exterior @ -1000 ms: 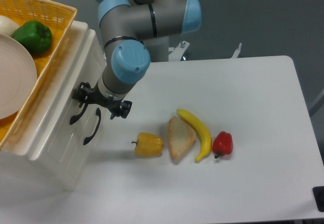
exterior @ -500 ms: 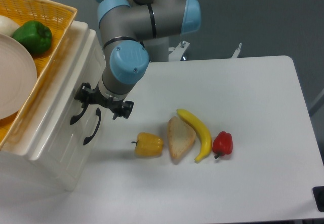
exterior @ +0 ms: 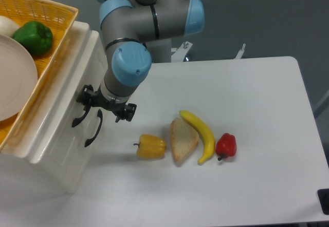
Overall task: Slide open the top white drawer
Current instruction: 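Hook the gripper onto the upper drawer's black handle, then pull the upper drawer outward by its handle, sliding it open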
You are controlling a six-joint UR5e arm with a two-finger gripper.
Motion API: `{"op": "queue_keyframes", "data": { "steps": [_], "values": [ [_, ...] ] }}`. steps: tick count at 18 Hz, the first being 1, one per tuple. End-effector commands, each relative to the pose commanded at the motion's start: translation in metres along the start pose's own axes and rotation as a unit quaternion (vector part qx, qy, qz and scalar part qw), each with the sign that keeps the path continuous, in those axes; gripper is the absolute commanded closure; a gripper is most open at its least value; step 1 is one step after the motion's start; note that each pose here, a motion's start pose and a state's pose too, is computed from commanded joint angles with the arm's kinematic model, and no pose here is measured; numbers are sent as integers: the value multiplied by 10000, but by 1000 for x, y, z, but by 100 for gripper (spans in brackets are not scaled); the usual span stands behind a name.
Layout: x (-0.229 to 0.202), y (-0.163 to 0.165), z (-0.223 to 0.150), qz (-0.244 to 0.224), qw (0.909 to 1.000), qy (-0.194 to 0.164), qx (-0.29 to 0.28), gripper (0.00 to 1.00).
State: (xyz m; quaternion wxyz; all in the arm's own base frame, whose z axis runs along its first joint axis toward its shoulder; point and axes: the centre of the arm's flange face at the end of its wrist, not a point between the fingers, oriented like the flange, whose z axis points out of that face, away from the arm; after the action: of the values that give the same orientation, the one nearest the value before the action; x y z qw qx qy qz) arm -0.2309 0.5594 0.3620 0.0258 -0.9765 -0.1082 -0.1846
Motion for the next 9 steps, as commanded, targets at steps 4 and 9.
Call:
{"op": "queue_keyframes", "data": {
  "steps": [4, 9],
  "values": [
    [-4, 1, -1, -21, 10000, -76, -31, 0],
    [-9, 0, -7, -44, 9999, -114, 7, 0]
  ]
}}
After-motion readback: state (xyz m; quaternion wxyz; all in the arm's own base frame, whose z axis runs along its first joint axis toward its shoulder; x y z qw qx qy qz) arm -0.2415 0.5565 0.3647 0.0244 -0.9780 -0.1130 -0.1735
